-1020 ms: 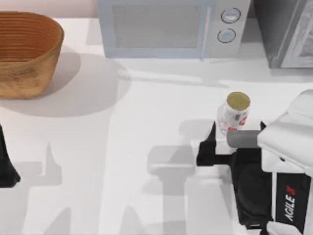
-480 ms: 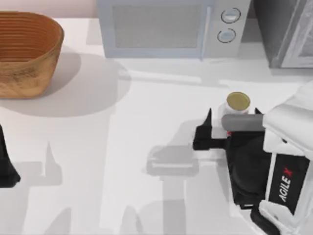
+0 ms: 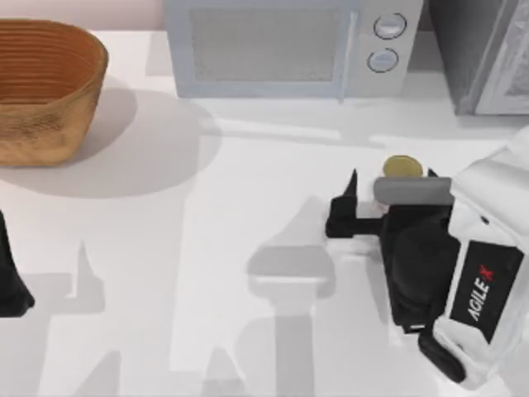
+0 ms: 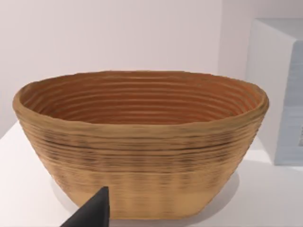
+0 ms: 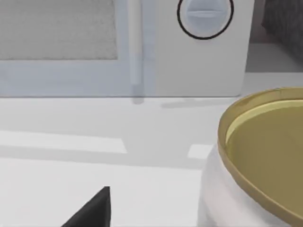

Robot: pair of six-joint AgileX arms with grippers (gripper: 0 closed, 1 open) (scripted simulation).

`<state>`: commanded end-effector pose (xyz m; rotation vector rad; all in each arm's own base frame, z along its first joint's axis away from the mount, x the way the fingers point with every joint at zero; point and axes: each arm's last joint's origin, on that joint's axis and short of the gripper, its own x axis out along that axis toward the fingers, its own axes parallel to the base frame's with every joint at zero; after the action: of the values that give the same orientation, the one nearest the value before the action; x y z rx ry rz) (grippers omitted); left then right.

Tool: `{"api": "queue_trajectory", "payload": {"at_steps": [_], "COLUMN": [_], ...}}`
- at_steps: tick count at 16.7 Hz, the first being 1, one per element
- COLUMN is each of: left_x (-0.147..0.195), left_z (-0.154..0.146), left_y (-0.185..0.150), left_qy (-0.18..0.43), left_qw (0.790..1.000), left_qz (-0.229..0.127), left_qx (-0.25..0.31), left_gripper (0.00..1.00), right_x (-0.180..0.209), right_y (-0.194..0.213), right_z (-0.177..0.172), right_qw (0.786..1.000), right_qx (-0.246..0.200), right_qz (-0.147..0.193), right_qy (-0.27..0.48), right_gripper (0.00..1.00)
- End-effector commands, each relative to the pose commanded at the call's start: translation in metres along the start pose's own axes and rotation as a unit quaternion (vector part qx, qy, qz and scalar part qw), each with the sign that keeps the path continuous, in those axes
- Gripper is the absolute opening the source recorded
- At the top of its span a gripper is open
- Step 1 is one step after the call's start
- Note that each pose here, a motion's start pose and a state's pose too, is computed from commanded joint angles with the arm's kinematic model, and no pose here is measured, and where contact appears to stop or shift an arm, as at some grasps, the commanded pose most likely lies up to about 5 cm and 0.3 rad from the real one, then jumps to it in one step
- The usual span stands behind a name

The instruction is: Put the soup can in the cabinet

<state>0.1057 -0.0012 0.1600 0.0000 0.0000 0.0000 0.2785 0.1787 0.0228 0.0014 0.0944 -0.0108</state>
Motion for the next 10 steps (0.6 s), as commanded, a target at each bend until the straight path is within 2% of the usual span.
{"api": "queue_trajectory", "payload": {"at_steps": [10], "left_x": [0.0], "left_z": [0.0], "left_y": [0.0], "left_qy": [0.0], "left_qw": [1.0], "left_qz": [0.0], "left_qx": [0.0], "left_gripper": [1.0], "right_x": [0.0], "right_y": [0.0], "right_z": [0.0], "right_qw": [1.0], "right_qx": [0.0], "right_qz": [0.0], "right_qy": [0.0], "right_gripper": [0.17]}}
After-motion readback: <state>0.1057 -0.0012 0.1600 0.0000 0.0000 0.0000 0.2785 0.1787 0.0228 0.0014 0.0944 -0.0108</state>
